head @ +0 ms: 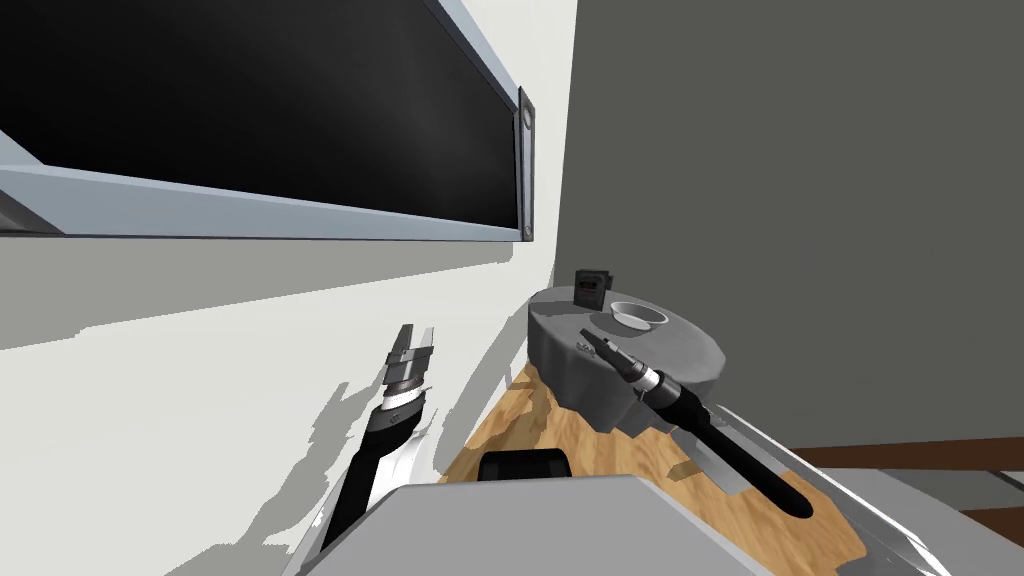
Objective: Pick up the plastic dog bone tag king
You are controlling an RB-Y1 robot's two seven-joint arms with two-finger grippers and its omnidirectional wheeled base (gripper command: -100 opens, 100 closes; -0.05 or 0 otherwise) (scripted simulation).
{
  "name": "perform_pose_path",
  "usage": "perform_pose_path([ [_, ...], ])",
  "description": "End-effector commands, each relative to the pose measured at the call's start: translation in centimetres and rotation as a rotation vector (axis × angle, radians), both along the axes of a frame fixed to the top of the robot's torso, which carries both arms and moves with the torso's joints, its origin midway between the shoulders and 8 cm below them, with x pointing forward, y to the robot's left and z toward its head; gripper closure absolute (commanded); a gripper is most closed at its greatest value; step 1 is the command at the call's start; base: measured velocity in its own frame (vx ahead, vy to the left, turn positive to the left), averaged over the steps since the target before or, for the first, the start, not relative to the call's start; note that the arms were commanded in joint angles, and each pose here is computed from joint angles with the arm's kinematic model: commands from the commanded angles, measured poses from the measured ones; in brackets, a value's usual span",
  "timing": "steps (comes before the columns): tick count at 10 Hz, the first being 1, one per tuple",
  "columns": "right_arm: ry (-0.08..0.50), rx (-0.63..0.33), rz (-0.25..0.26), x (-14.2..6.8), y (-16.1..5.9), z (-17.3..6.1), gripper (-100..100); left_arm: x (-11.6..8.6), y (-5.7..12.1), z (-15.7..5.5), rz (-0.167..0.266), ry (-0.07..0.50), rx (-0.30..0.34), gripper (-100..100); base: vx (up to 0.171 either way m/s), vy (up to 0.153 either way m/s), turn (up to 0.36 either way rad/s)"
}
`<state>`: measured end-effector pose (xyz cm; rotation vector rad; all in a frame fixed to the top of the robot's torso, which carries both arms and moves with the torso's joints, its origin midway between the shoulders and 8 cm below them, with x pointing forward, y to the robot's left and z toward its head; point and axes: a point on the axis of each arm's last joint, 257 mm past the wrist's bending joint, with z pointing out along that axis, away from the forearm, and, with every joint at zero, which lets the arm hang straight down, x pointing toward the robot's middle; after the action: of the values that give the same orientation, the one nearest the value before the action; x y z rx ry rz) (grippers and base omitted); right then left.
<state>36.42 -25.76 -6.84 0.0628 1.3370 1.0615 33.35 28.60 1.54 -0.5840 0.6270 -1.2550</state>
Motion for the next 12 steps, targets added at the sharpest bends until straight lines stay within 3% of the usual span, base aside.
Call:
perform_pose_path([
  [1,0.023,-0.059,0.009,0.1,-0.4,-0.9,-100,0.0,0.0,0.0,0.0,0.0,0.0,0,0.006,-0.025,0.117],
  [12,0.158,-0.402,0.093,0.2,-3.2,-5.6,-100,0.0,0.0,0.0,0.0,0.0,0.0,0,0.003,-0.014,0.075],
])
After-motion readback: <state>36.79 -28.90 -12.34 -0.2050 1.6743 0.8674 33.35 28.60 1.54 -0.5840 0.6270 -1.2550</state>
